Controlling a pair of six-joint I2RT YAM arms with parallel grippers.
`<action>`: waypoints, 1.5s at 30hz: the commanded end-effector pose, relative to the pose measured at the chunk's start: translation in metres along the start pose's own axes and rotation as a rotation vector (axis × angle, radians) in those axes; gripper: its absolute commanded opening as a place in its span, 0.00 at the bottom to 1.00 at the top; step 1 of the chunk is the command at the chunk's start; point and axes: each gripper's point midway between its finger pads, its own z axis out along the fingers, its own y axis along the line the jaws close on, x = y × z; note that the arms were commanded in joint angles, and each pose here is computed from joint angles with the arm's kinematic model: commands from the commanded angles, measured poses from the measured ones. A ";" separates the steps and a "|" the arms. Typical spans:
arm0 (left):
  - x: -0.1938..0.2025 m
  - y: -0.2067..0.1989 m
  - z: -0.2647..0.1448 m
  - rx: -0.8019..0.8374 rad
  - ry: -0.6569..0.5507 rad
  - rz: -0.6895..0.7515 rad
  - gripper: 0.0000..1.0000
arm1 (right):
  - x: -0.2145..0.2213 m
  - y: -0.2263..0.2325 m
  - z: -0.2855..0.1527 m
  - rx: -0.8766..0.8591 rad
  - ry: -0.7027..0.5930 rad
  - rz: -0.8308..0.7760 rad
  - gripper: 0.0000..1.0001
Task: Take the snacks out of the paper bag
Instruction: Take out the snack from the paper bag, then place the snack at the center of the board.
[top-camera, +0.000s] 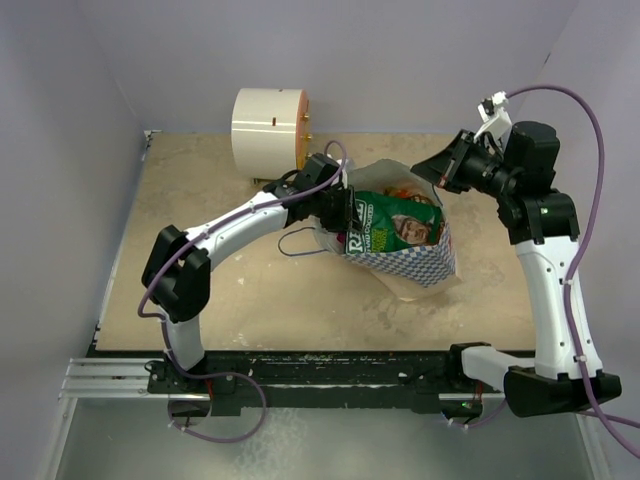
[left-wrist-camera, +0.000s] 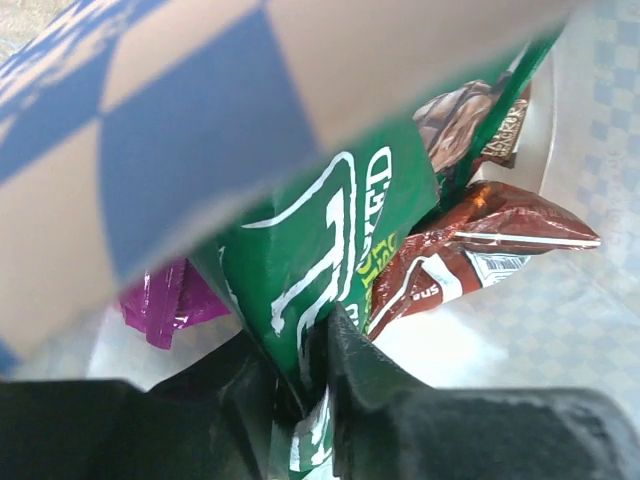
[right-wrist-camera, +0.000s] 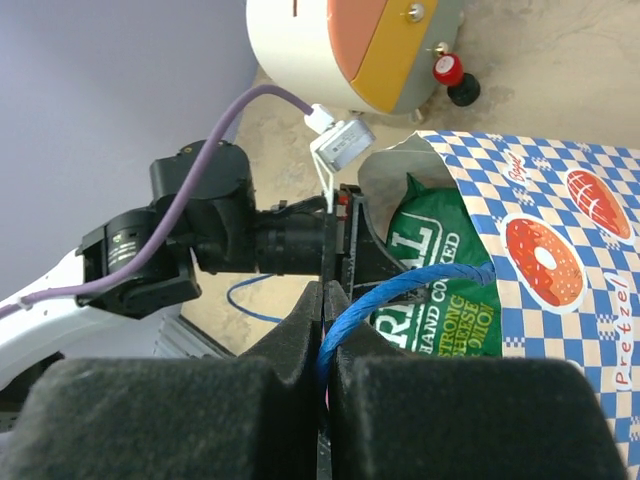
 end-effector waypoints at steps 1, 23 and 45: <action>-0.030 -0.054 -0.036 0.139 -0.094 0.035 0.21 | -0.008 0.005 -0.015 0.013 -0.071 -0.077 0.00; -0.066 -0.151 -0.168 0.388 -0.189 0.124 0.00 | -0.114 -0.054 -0.070 0.532 -0.322 -0.838 0.00; -0.095 -0.092 -0.307 0.162 -0.503 0.162 0.00 | -0.132 0.033 -0.019 0.010 -0.288 -1.201 0.00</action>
